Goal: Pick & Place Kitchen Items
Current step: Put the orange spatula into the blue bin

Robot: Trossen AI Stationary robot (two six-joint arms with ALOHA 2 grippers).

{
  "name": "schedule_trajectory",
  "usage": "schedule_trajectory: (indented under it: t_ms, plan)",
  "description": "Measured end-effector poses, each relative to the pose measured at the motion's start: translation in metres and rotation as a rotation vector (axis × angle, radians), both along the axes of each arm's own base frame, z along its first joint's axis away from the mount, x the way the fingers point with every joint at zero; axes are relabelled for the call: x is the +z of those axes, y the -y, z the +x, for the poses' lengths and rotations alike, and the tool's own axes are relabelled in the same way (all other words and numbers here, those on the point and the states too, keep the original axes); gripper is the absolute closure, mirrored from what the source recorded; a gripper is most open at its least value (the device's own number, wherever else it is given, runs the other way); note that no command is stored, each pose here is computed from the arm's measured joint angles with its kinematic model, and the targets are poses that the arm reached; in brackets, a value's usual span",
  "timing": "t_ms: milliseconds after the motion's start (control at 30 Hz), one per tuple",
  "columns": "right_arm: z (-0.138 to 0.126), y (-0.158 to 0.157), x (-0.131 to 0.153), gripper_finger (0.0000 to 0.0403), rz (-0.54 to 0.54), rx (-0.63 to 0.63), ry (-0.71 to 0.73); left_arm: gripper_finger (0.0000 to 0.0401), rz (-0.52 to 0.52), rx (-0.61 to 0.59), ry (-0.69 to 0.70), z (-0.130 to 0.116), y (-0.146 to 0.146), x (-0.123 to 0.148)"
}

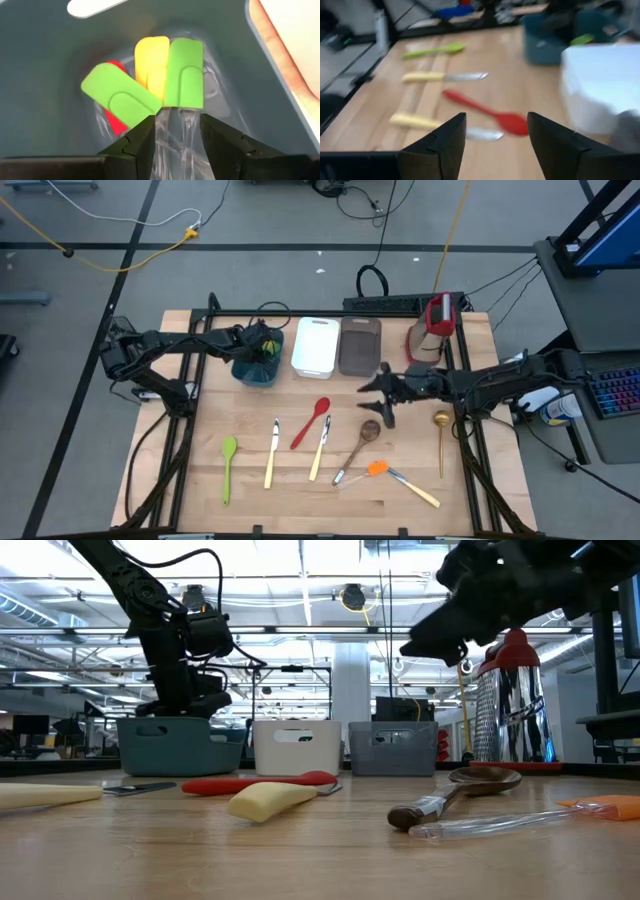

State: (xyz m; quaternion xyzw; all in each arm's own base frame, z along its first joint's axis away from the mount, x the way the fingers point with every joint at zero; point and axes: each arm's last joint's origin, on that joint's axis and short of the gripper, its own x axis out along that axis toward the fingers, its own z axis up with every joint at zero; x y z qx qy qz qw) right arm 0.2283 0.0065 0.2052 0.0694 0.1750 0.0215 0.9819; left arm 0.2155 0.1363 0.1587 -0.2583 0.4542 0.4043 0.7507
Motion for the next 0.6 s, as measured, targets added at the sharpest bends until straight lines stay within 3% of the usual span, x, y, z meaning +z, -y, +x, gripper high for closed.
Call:
schedule_trajectory:
  t_ms: [300, 600]
  plan:
    - [-0.006, -0.038, -0.010, 0.0199, 0.041, 0.238, -0.107, 0.0240, 0.005, -0.016, -0.004, 0.000, 0.000, 0.000]
    - [-0.004, -0.072, -0.042, 0.0201, 0.177, 0.286, -0.298, 0.0240, 0.002, -0.008, 0.000, 0.000, 0.000, 0.000]
